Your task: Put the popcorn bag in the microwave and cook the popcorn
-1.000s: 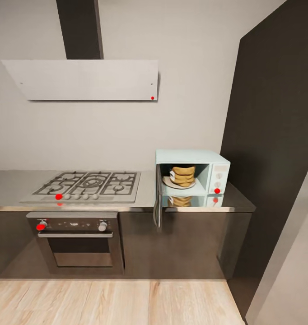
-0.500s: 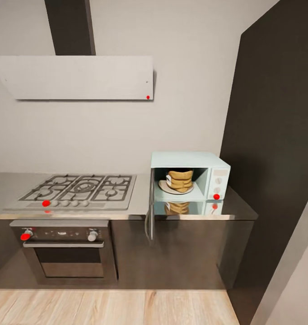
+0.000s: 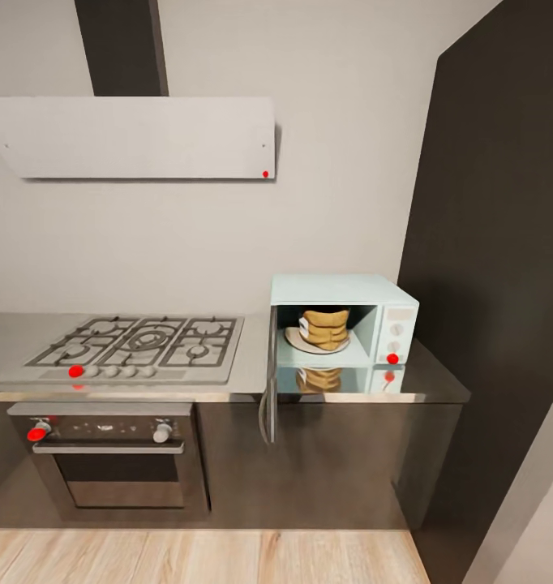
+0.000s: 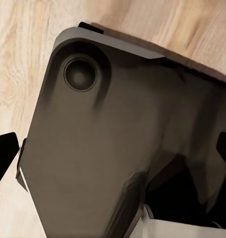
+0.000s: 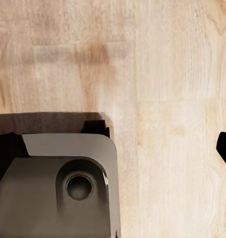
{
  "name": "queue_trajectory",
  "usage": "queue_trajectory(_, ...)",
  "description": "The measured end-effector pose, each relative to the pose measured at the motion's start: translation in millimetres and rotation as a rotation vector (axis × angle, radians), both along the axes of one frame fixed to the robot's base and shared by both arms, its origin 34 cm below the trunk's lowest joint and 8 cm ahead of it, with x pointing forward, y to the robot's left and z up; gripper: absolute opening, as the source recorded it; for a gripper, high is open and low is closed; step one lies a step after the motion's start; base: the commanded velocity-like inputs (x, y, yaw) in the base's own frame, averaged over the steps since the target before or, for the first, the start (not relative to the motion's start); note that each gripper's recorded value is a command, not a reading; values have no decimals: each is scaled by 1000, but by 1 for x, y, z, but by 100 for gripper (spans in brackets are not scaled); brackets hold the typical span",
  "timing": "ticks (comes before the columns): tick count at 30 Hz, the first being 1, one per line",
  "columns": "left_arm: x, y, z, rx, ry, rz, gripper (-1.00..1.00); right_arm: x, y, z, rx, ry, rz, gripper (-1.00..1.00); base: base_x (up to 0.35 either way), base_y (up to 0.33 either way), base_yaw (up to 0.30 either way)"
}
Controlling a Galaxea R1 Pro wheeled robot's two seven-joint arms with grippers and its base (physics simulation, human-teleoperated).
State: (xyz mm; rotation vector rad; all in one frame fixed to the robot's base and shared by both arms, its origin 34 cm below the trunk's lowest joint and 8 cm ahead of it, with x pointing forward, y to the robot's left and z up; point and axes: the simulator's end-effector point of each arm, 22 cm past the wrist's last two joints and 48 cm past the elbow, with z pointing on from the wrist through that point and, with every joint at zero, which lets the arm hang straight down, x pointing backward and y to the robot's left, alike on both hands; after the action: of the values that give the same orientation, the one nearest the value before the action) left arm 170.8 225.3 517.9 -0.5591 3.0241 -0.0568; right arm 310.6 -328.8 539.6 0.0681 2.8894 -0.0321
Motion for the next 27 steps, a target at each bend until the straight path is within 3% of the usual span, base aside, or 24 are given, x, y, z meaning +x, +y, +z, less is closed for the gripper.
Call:
queue_trajectory(4,22,10,2,16,-48,-4,100,0,-1,0,-1,-2,-1,100,0,0,0)
queue_trajectory(6,50,29,6,43,-108,-4,100,0,-2,0,-2,-2,0,100,0,0,0)
queue_trajectory(10,146,100,36,140,-301,-25,100,1,0,0,-1,-5,1,100,0,0,0)
queue_trajectory(13,218,131,76,177,-433,-46,100,1,0,0,-1,-5,2,100,0,0,0)
queue_trajectory(18,327,129,165,164,-617,-86,100,1,-1,0,-1,-5,2,100,0,0,0)
queue_trajectory(20,395,125,216,160,-723,-89,100,1,-1,0,-2,-5,2,100,0,0,0)
queue_trajectory(22,433,122,250,154,-783,-89,100,1,-1,0,-3,-6,2,100,0,0,0)
queue_trajectory(24,479,116,302,146,-876,-92,100,1,-2,1,-3,-7,2,100,0,0,0)
queue_trajectory(27,517,108,364,133,-964,-109,100,1,-2,1,-4,-7,3,100,0,0,0)
